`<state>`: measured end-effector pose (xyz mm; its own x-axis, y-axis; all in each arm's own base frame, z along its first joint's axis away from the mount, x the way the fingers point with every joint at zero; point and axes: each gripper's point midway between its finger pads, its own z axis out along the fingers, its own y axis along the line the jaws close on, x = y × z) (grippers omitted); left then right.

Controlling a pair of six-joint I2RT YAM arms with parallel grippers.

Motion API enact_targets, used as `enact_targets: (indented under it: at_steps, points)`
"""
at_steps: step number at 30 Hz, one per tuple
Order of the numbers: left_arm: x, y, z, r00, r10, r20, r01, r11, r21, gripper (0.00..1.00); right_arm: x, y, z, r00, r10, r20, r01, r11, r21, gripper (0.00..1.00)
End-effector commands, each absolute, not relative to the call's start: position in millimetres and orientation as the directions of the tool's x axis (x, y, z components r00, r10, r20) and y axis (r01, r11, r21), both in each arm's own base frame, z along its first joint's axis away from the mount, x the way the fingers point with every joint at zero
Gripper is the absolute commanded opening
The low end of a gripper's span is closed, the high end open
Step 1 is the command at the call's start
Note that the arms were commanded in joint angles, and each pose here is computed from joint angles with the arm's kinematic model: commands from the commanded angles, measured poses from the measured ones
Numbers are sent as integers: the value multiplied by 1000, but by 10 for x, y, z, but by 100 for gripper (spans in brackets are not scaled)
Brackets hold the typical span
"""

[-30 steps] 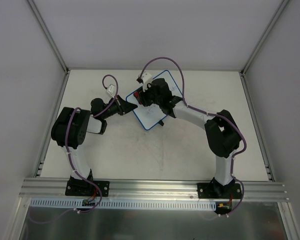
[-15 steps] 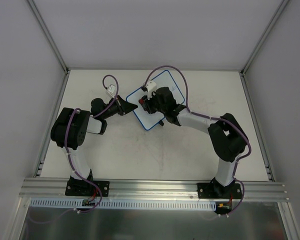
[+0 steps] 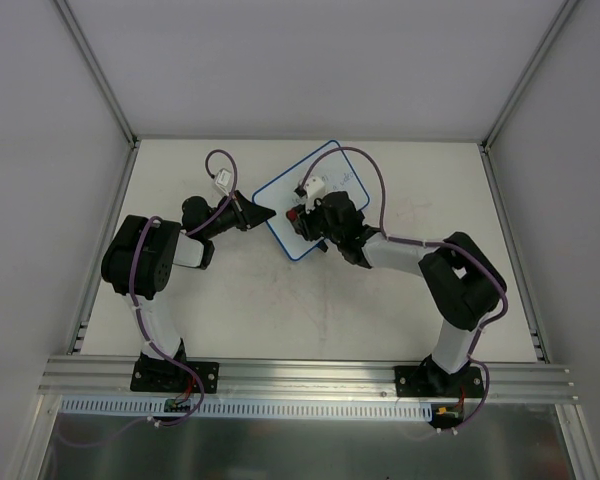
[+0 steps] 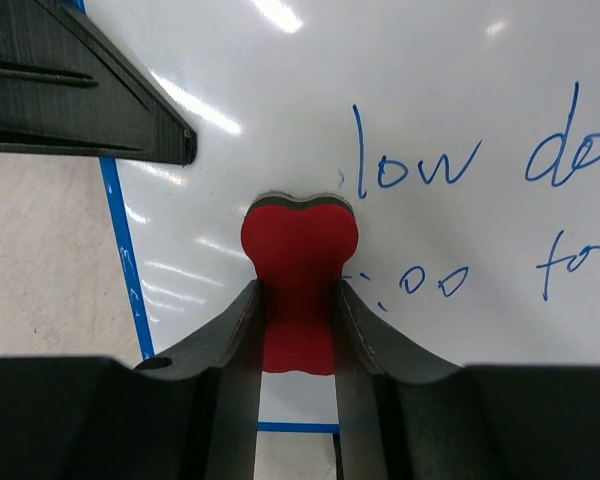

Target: Erase the whiteboard

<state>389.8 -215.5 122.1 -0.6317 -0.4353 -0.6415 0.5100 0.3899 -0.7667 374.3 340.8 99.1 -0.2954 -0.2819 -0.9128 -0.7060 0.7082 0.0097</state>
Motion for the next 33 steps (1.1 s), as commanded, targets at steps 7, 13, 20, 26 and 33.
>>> enact_targets:
  at_steps: [7,13,20,26,33]
  points:
    - [3802,-2266,1861,-361,-409,-838,792,340,-507,0,3458,3056,417,-447,-324,-833,-662,747,65,0]
    - [3803,-2271,1871,-361,-407,-839,795,336,-505,0,3454,2972,390,-458,-309,-834,-646,760,73,0]
    - [3789,-2295,1871,-369,-398,-840,799,325,-505,0,3594,3154,575,-432,-293,-853,-670,737,86,0]
    - [3780,-2306,1858,-370,-383,-846,801,331,-500,0,3833,3404,882,-392,-281,-876,-707,701,91,0]
    - [3775,-2334,1828,-371,-351,-860,801,348,-488,0,4070,3627,1152,-358,-273,-893,-734,673,89,0]
